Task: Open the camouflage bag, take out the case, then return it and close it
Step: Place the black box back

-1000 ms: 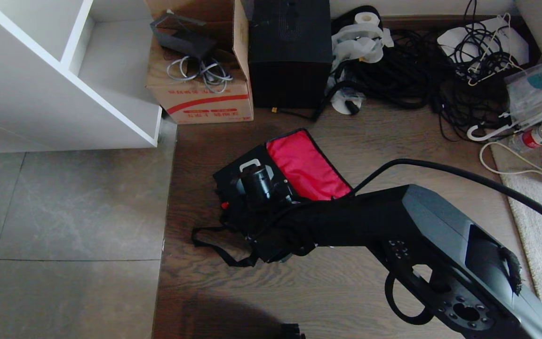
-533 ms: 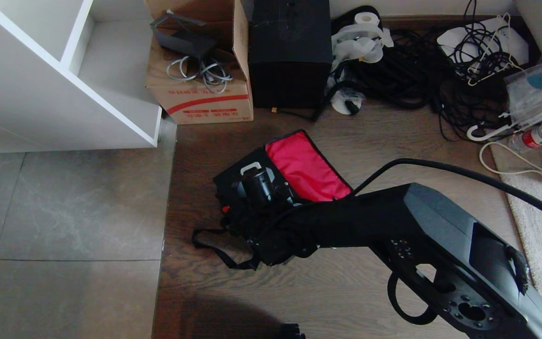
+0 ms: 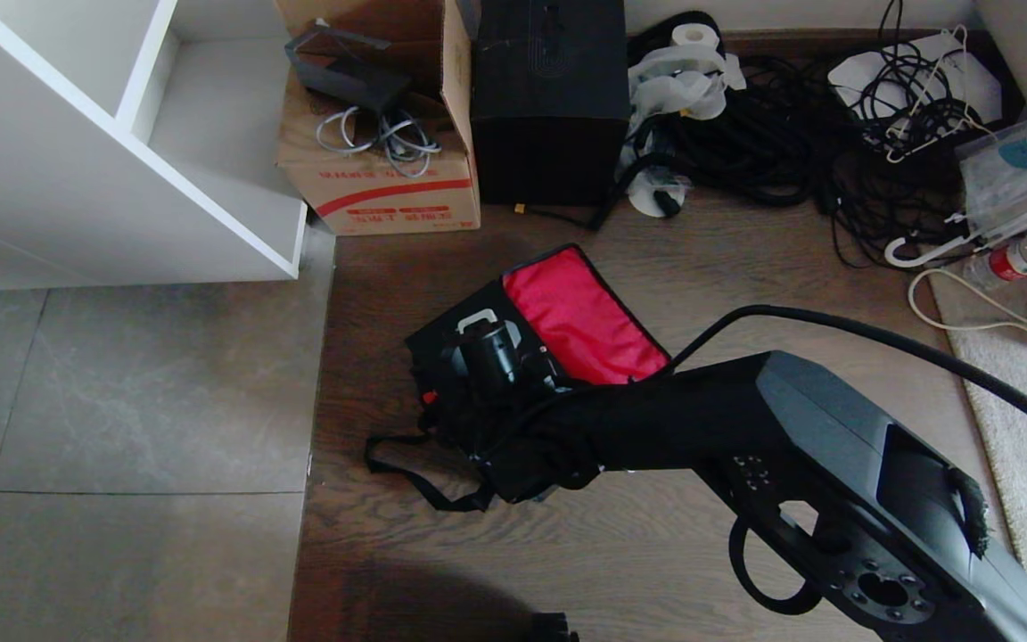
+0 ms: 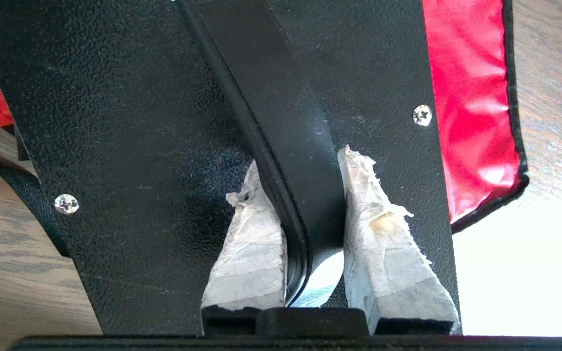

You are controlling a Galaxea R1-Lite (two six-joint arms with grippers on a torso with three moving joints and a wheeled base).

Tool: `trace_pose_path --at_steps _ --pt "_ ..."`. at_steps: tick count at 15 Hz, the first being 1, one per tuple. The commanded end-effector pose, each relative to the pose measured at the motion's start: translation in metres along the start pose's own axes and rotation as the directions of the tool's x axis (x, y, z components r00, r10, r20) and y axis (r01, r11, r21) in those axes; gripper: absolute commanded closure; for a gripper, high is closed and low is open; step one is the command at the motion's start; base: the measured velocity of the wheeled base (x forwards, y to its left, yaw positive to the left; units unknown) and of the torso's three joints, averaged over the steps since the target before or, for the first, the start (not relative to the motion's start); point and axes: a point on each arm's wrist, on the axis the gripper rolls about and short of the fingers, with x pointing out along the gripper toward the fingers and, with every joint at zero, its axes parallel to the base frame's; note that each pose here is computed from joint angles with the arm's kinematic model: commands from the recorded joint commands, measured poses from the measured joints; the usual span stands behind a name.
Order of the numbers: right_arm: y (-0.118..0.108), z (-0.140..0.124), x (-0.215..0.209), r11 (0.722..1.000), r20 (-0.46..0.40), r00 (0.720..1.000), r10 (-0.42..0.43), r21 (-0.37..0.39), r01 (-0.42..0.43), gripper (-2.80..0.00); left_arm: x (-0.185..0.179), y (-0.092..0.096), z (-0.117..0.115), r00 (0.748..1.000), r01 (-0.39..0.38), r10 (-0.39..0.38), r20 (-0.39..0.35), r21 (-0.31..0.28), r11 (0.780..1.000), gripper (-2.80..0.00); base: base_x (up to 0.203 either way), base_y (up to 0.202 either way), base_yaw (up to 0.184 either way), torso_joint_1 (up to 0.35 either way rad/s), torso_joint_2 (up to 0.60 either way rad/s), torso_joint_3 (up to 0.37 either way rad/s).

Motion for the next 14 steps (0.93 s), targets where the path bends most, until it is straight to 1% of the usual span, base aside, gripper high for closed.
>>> trace_pose_path --at_steps 1,2,3,5,8,11,14 --pt "0.003 -0.007 0.004 1.000 -0.012 1.000 -0.002 -0.010 0.002 0.00 0.001 0.000 -0.003 1.000 -0.001 0.001 -0.009 -0.001 1.000 0.00 0.000 0.000 0.000 0.000 0.00 0.000" --pt "0.002 -0.009 0.004 1.000 -0.018 1.000 0.005 -0.015 -0.005 0.00 0.001 0.000 -0.003 1.000 0.001 -0.001 -0.010 -0.001 1.000 0.00 0.000 0.000 0.000 0.000 0.00 0.000" --pt "0.002 -0.008 0.004 1.000 -0.016 1.000 0.020 -0.014 -0.020 -2.80 0.001 0.000 -0.003 1.000 -0.001 0.001 -0.010 0.000 1.000 0.00 0.000 0.000 0.000 0.000 0.00 0.000" --pt "0.004 -0.015 0.005 0.997 -0.038 0.997 0.064 -0.037 -0.066 -2.80 0.001 0.000 -0.003 1.000 -0.001 0.001 -0.010 -0.002 1.000 0.00 0.000 0.000 0.000 0.000 0.00 0.000" --pt "0.007 -0.032 0.001 0.989 -0.085 0.990 0.111 -0.091 -0.119 -2.80 0.001 0.000 -0.003 1.000 0.001 -0.001 -0.010 -0.002 1.000 0.00 0.000 0.000 0.000 0.000 0.00 0.000" --pt "-0.005 -0.030 -0.015 0.986 -0.101 0.987 0.125 -0.098 -0.135 -2.80 0.001 0.000 -0.002 1.000 -0.001 0.001 -0.008 0.000 1.000 0.00 0.000 0.000 0.000 0.000 0.00 0.000" --pt "-0.032 -0.009 -0.040 0.990 -0.064 0.991 0.121 -0.059 -0.125 -2.80 0.001 0.000 -0.003 1.000 -0.001 0.001 -0.008 0.000 1.000 0.00 0.000 0.000 0.000 0.000 0.00 0.000"
